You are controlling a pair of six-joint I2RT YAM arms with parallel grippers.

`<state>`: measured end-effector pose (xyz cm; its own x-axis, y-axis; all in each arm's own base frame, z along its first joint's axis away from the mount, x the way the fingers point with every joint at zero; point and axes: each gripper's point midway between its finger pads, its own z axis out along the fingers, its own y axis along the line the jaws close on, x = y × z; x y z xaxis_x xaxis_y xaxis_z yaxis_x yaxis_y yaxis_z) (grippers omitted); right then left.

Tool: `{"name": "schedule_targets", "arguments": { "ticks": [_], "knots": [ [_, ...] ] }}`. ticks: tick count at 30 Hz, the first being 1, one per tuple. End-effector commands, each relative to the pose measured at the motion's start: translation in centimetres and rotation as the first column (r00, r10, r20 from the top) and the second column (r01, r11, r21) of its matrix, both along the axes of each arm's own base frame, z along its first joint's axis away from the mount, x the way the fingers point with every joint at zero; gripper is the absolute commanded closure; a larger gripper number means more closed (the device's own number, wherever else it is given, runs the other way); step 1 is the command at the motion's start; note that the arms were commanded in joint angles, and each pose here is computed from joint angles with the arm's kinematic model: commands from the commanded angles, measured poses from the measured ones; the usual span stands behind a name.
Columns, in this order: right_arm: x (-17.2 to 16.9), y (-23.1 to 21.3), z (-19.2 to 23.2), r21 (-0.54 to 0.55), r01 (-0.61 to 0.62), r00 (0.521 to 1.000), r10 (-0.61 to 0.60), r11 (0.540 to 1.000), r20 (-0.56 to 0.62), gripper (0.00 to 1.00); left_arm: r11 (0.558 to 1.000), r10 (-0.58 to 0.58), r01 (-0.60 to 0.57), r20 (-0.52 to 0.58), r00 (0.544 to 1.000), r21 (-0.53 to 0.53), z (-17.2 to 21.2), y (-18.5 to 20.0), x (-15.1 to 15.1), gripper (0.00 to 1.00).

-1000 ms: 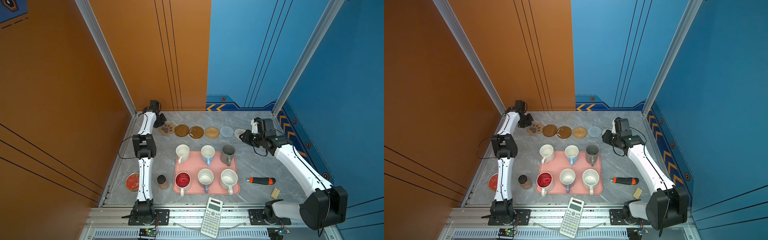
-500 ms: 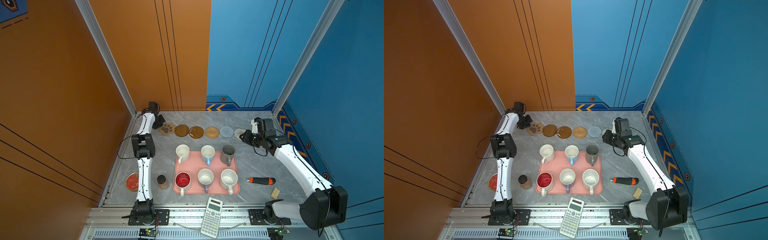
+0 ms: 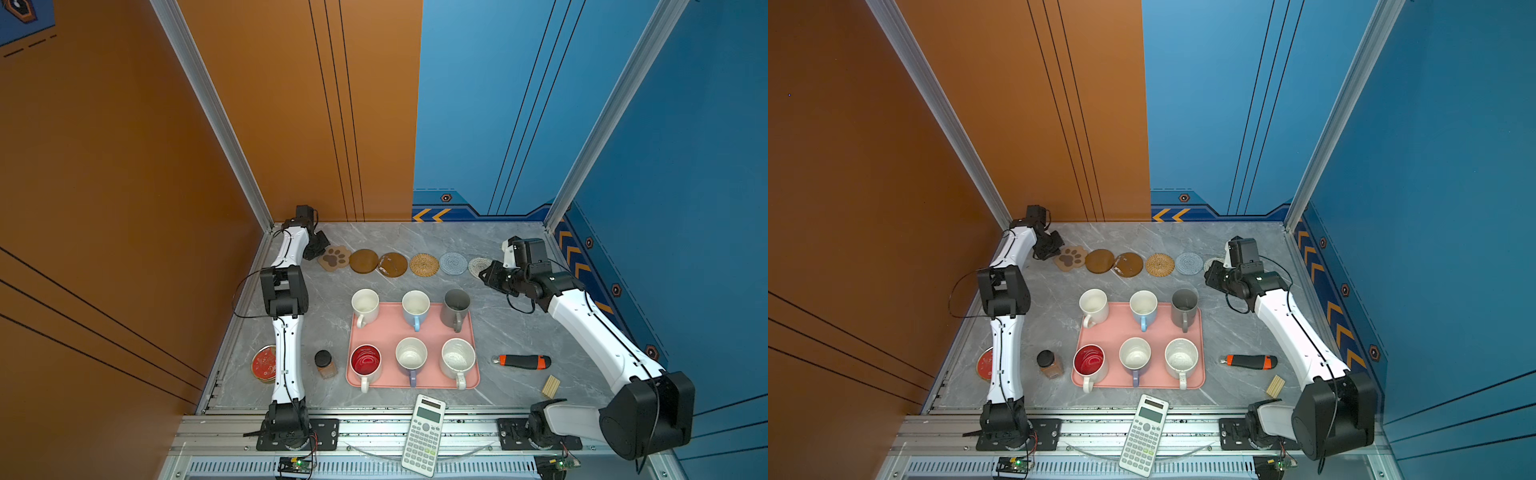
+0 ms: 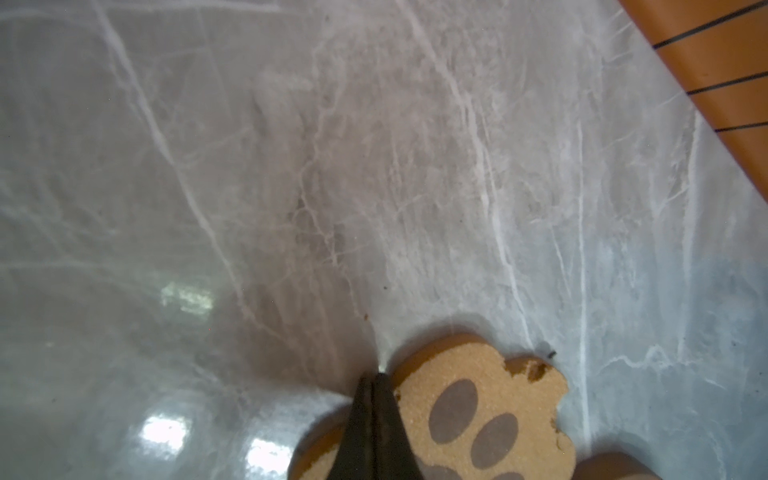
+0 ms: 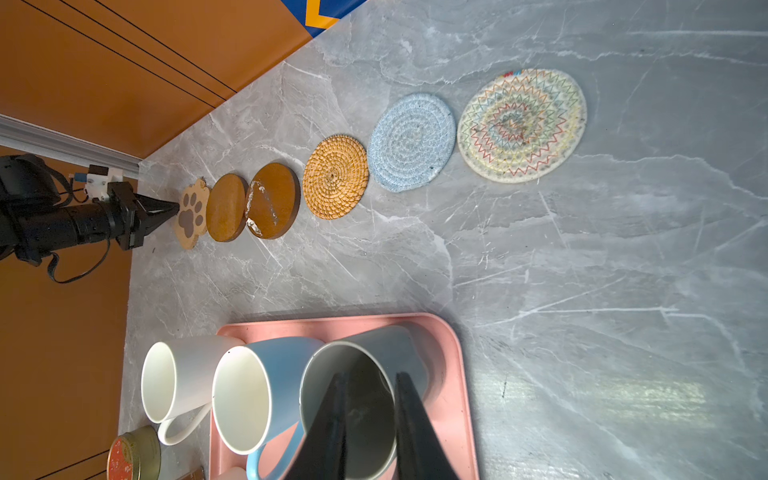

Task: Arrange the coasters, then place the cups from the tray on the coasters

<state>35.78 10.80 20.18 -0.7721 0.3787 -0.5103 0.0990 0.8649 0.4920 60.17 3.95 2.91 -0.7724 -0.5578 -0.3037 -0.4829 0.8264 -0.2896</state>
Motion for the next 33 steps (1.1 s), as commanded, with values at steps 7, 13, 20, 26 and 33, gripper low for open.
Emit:
{"name": "schedule_targets", "arguments": {
  "ticks": [7,13,20,26,33],
  "knots": [
    [-0.7,-0.5,-0.7,-0.001,0.019,1.0,-0.019,1.0,-0.016,0.81,0.999,-0.05,0.051,-0.107,0.993,0.009,-0.9,-0.5,-3.3,0.99],
    [-0.9,-0.6,-0.9,0.006,0.018,1.0,-0.018,1.0,-0.017,0.8,0.997,-0.069,0.074,-0.139,0.988,0.029,-1.3,-0.8,-4.5,1.0],
    [-1.0,-0.6,-1.0,0.012,0.018,1.0,-0.018,1.0,-0.016,0.81,0.995,-0.082,0.091,-0.164,0.983,0.05,-1.2,-0.9,-5.6,1.0],
    [-0.9,-0.6,-1.1,0.016,0.017,1.0,-0.017,1.0,-0.015,0.8,0.992,-0.085,0.099,-0.17,0.982,0.074,-0.5,-0.7,-6.3,1.0],
    [-0.8,-0.7,-0.8,0.019,0.017,1.0,-0.017,1.0,-0.005,0.8,0.99,-0.068,0.082,-0.124,0.99,0.11,2.5,-0.1,-6.2,1.0]
  ]
}}
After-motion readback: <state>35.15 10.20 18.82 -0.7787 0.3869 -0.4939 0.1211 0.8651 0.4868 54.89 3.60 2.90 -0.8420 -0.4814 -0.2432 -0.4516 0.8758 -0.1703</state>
